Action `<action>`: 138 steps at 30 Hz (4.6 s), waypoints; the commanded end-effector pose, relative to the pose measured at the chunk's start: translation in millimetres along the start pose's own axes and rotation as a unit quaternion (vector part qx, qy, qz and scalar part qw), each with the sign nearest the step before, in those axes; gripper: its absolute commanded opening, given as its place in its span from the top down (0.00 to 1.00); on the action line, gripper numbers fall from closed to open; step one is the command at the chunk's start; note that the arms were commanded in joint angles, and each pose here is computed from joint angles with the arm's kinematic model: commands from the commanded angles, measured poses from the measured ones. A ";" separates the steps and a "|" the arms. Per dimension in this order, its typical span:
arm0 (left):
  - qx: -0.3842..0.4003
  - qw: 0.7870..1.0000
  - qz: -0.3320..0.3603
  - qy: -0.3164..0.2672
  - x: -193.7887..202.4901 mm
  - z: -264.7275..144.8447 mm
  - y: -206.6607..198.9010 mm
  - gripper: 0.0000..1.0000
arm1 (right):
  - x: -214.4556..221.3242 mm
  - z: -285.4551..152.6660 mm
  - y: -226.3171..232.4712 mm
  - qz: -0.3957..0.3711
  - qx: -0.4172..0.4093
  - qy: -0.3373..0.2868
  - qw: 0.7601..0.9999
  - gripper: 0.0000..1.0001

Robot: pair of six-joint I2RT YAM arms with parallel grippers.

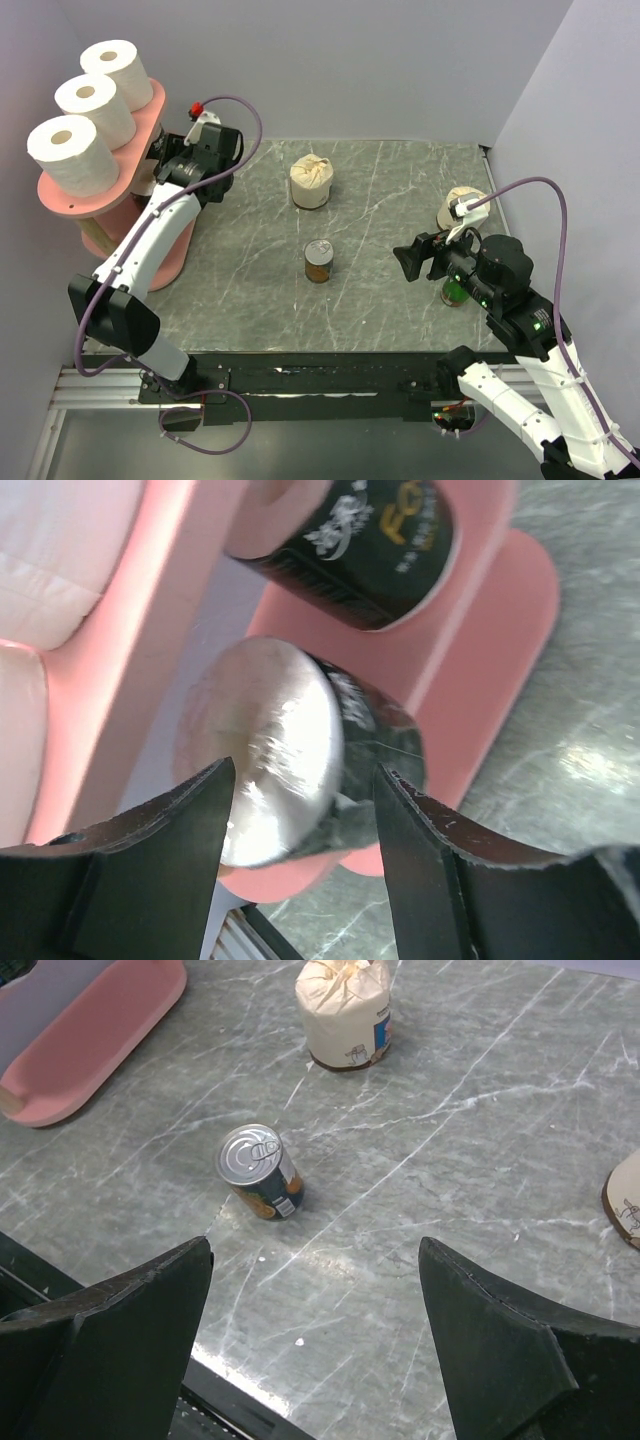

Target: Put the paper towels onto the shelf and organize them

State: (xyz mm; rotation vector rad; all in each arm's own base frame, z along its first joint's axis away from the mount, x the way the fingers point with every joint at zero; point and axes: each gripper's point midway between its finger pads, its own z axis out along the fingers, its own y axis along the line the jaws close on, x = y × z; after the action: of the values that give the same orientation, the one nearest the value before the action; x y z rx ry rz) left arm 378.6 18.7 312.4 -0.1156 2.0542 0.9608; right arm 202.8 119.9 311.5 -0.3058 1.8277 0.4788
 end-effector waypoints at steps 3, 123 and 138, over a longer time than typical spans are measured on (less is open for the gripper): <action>0.018 0.999 -0.037 -0.028 -20.5 -18.5 5.6 0.36 | -24.6 -9.7 -0.9 -0.015 0.006 -0.039 0.999 0.09; 0.528 0.820 0.011 -0.222 -123.7 -131.6 -282.7 0.15 | -22.2 17.3 14.8 0.045 -0.022 -0.010 0.999 0.10; 0.524 0.822 0.068 -0.212 -101.6 -93.8 -364.1 0.20 | -27.7 21.1 15.4 0.039 -0.020 -0.005 0.999 0.10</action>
State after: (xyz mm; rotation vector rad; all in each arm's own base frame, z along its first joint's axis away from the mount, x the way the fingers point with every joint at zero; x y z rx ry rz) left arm 510.8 -309.1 176.9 0.7733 2.0034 -0.1509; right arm 219.0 140.3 308.6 -0.2598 1.8960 0.5595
